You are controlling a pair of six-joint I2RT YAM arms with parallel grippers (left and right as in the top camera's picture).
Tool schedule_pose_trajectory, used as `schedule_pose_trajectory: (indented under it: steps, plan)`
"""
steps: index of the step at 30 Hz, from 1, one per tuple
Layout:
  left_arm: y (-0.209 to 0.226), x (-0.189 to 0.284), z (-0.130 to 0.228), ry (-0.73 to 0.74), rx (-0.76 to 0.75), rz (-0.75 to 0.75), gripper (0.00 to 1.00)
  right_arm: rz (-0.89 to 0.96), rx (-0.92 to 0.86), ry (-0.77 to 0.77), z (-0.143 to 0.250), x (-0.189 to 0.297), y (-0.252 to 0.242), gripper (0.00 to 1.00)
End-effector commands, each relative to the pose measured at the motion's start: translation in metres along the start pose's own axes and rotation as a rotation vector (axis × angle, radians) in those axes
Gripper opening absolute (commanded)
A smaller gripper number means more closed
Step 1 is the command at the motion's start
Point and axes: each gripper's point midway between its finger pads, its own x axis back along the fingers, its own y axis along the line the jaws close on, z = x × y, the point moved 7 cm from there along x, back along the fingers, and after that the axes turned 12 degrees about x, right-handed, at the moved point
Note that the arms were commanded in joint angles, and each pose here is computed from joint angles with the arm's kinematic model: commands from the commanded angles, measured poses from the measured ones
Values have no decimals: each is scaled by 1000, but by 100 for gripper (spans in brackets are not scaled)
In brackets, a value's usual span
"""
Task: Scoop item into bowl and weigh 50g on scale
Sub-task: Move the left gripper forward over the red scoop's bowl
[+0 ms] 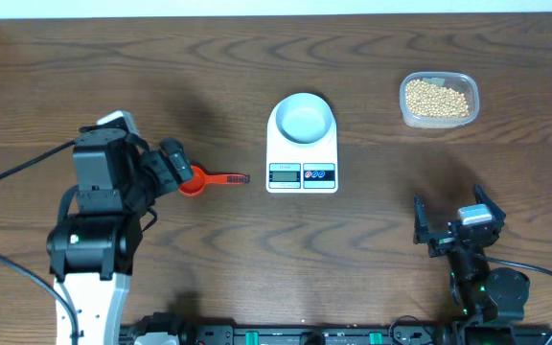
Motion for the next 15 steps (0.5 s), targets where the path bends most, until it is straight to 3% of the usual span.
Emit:
schedule_pose_trajectory:
  steps: [1,10,15]
  plan:
    - [-6,-6,1,61,17,28,96,-11,11,-3,0,0,2,99]
    - [-6,-30,2,115,45,-2,96,-11,11,-3,0,0,2,99]
    - [-5,-34,3,126,133,-18,96,-11,11,-3,0,0,2,99]
